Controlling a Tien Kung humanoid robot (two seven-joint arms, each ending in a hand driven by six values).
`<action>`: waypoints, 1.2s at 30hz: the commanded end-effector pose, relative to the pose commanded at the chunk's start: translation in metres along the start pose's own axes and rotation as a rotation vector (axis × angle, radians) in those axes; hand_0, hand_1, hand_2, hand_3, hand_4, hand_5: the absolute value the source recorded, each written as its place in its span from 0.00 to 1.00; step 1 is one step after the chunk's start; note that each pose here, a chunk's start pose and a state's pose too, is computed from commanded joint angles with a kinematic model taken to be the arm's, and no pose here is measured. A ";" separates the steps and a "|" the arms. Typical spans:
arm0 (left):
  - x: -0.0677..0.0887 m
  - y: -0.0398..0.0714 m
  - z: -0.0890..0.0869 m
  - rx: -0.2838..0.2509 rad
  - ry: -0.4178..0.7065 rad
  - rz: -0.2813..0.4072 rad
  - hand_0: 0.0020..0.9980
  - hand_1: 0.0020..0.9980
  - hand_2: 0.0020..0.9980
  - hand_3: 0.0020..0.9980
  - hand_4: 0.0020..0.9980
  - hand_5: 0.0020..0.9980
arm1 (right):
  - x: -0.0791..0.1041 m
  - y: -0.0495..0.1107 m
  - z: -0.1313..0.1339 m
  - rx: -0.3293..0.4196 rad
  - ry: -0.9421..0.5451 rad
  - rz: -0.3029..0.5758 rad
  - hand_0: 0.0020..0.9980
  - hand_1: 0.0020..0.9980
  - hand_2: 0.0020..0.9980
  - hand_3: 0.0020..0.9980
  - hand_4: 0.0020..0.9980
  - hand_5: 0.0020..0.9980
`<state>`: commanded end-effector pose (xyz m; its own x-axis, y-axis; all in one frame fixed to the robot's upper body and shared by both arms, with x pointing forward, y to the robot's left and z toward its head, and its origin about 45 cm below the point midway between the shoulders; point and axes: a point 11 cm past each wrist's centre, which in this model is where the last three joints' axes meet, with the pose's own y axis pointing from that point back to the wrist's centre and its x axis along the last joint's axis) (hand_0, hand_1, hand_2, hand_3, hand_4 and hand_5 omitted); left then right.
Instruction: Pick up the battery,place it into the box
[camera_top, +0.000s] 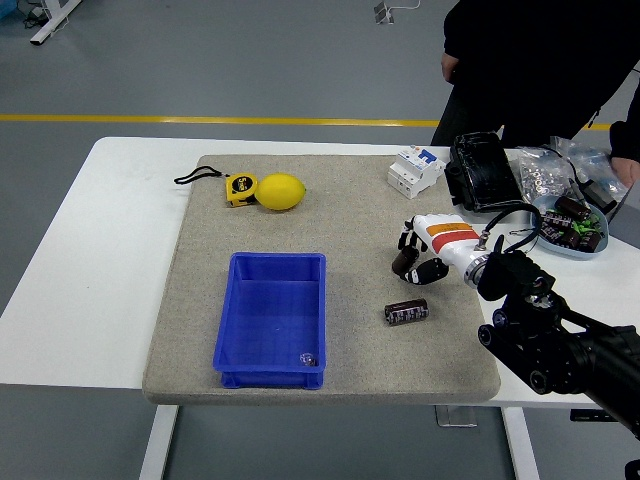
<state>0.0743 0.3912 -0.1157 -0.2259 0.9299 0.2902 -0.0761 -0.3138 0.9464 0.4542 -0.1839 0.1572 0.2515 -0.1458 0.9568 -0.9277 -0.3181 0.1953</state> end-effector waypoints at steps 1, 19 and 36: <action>0.000 0.000 0.000 -0.001 0.000 0.000 0.76 0.71 0.73 0.63 0.70 0.61 | 0.000 0.000 0.000 0.000 0.001 0.001 0.27 0.40 0.46 0.48 0.93 0.20; -0.002 0.000 0.004 -0.008 0.004 -0.004 0.76 0.71 0.73 0.63 0.70 0.61 | 0.002 -0.001 0.002 -0.009 0.008 0.008 0.26 0.39 0.45 0.47 0.90 0.20; -0.001 0.000 0.004 -0.007 0.002 -0.003 0.76 0.71 0.73 0.63 0.70 0.62 | 0.001 -0.001 0.001 -0.007 0.009 0.007 0.23 0.36 0.43 0.47 0.88 0.21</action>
<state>0.0780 0.3905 -0.1152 -0.2279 0.9303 0.2872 -0.0834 -0.3126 0.9462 0.4555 -0.1852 0.1581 0.2423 -0.1397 0.9601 -0.9313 -0.3108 0.1898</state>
